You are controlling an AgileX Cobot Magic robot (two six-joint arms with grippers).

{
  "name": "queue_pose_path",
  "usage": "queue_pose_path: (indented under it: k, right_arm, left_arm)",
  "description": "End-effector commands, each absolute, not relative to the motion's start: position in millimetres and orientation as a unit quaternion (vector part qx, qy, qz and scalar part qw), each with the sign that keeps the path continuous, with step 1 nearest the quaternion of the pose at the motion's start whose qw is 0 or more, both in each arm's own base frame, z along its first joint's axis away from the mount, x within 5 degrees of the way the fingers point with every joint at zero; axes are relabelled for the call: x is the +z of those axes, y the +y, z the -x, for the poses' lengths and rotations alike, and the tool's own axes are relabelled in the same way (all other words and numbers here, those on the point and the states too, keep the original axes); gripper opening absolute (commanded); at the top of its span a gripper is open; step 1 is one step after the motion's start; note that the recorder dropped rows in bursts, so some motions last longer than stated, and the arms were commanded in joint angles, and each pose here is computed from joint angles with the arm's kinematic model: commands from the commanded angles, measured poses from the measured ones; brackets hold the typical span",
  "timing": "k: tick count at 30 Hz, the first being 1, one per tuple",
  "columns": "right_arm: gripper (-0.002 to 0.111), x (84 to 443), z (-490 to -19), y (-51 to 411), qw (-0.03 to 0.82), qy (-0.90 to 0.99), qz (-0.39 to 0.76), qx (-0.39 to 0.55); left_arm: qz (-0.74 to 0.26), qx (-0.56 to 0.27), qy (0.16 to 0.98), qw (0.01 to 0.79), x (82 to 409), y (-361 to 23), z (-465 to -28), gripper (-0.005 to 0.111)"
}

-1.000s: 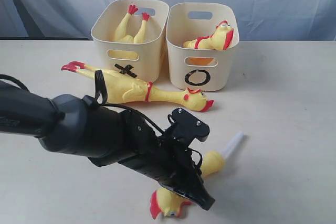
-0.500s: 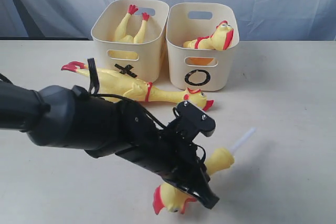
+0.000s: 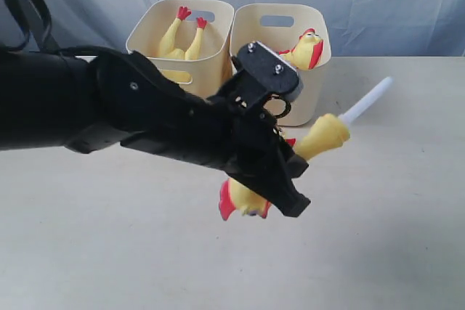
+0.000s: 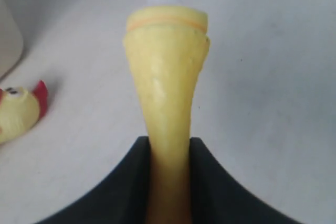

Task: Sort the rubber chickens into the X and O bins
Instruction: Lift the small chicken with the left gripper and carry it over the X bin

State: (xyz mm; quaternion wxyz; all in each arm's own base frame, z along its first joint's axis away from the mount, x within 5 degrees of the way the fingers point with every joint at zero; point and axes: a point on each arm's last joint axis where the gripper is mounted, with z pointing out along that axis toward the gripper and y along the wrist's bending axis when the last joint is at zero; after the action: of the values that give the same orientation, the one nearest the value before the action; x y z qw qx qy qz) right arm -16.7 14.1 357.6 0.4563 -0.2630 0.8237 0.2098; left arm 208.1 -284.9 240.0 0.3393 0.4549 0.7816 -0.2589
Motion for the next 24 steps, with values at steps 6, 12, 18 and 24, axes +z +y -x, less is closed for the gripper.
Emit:
queue_pose_path:
  k: [6, 12, 18, 24]
  right_arm:
    - [-0.001, 357.0, 17.1, 13.8, 0.459, 0.823, 0.262, 0.209]
    - [-0.001, 357.0, 17.1, 13.8, 0.459, 0.823, 0.262, 0.209]
    - [-0.001, 357.0, 17.1, 13.8, 0.459, 0.823, 0.262, 0.209]
    - [-0.001, 357.0, 17.1, 13.8, 0.459, 0.823, 0.262, 0.209]
  left_arm:
    - [-0.395, -0.241, 0.749, 0.475, 297.4, -269.9, -225.2, 0.0]
    - [-0.335, -0.218, 0.738, 0.544, 331.6, -248.2, -257.2, 0.0]
    - [-0.28, -0.185, 0.739, 0.584, 354.5, -212.7, -292.7, 0.0]
    - [-0.241, -0.101, 0.744, 0.614, 349.4, -174.8, -338.7, 0.0]
